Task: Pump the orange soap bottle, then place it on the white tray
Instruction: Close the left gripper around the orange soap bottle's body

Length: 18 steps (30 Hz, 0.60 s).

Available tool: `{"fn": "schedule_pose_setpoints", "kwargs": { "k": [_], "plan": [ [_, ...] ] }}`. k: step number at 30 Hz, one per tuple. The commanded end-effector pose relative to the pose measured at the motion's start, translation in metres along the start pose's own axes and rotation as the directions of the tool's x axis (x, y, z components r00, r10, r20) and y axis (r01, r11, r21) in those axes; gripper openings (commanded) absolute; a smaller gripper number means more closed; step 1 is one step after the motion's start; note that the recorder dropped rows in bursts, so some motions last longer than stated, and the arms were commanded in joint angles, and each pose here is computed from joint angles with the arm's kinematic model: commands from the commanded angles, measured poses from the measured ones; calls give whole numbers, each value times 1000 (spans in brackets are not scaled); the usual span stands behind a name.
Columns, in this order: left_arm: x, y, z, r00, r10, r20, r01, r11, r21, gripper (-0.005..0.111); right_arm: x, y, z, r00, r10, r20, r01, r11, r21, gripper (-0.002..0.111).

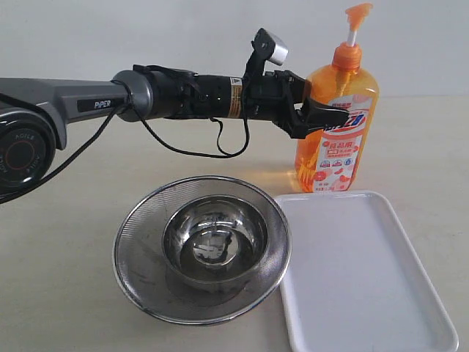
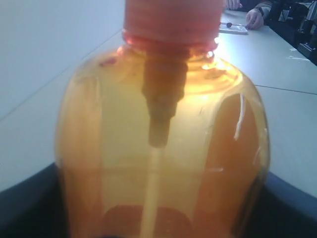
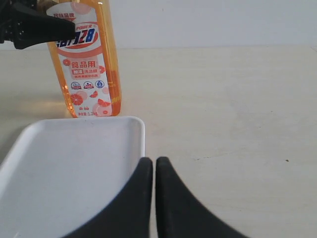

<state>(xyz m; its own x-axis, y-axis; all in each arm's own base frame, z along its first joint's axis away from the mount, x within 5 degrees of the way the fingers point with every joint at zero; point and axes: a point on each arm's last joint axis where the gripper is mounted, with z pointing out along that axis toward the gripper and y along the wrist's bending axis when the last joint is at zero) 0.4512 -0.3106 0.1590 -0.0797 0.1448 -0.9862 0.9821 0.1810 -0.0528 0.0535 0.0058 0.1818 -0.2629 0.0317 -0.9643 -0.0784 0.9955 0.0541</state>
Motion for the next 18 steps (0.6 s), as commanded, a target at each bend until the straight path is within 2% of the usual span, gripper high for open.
{"fn": "schedule_pose_setpoints", "kwargs": {
  "k": [1, 10, 14, 18],
  "plan": [
    [-5, -3, 1, 999, -20, 34, 19, 999, 27, 5, -1, 0, 0, 1000, -2, 16, 2, 1000, -1, 0],
    [-15, -3, -1, 997, -15, 71, 13, 1000, 16, 5, -1, 0, 0, 1000, -2, 16, 2, 1000, -1, 0],
    [-37, -6, -6, 993, 75, 93, -76, 997, 3, 5, -1, 0, 0, 1000, -2, 16, 2, 1000, -1, 0],
    [-72, -10, -15, 984, 134, 118, -130, 991, -42, 5, -1, 0, 0, 1000, -2, 16, 2, 1000, -1, 0]
  ]
}}
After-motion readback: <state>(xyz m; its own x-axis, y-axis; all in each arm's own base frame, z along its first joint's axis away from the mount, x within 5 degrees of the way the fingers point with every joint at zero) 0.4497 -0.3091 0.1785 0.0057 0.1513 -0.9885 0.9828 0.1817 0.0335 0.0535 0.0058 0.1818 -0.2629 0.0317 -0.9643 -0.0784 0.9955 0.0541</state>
